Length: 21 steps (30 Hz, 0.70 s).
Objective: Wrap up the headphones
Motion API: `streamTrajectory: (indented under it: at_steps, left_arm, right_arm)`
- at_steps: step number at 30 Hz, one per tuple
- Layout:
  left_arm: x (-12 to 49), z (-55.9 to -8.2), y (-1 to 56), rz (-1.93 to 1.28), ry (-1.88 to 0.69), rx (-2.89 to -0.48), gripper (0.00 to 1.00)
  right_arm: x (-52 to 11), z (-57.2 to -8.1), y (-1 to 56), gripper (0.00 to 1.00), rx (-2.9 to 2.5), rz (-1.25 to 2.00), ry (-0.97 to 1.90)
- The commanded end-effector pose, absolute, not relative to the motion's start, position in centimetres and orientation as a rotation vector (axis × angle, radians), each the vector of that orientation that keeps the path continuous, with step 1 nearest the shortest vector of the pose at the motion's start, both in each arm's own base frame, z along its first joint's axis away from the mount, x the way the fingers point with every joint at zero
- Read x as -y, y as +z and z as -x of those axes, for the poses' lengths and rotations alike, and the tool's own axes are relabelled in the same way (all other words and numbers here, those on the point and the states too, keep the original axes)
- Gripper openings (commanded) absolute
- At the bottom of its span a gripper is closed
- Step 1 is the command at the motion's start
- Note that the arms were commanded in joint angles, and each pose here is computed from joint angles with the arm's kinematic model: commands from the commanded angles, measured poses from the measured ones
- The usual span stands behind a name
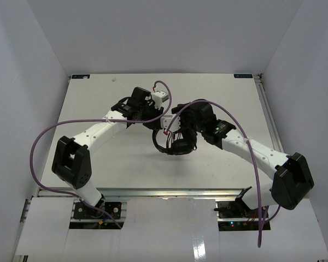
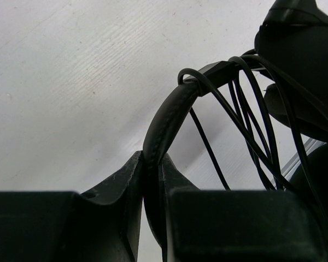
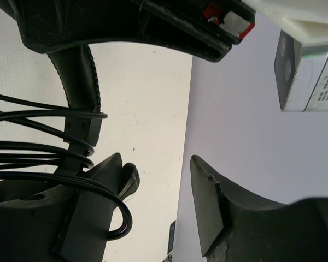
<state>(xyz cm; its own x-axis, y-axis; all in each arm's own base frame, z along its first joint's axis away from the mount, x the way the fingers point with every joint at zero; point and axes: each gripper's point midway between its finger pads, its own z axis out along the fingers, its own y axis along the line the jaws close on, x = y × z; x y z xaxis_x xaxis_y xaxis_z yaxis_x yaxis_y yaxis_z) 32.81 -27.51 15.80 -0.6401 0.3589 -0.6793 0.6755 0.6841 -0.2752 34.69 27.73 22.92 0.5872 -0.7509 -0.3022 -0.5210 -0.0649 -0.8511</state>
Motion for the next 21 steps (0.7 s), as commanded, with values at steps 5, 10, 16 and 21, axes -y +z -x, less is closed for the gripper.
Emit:
streamTrajectory:
  at_steps: [5, 10, 16, 21]
  left_arm:
    - [27.5, -31.3, 18.1, -0.846, -0.753, -2.245, 0.0]
    - [27.2, -31.1, 17.2, -0.842, -0.733, -2.271, 0.0]
    - [27.1, -30.8, 15.7, -0.85, -0.74, -2.313, 0.0]
    - [27.0, -31.0, 15.0, -0.878, -0.72, -2.312, 0.0]
  right_arm:
    - [-26.4, -35.7, 23.8, 0.71, -1.085, 1.716, -0.187]
    - [-26.4, -35.8, 24.3, 0.72, -1.105, 1.735, -0.068]
    - [-26.3, -35.8, 24.9, 0.72, -1.106, 1.743, 0.022]
    - [-26.4, -35.7, 25.2, 0.72, -1.119, 1.733, 0.065]
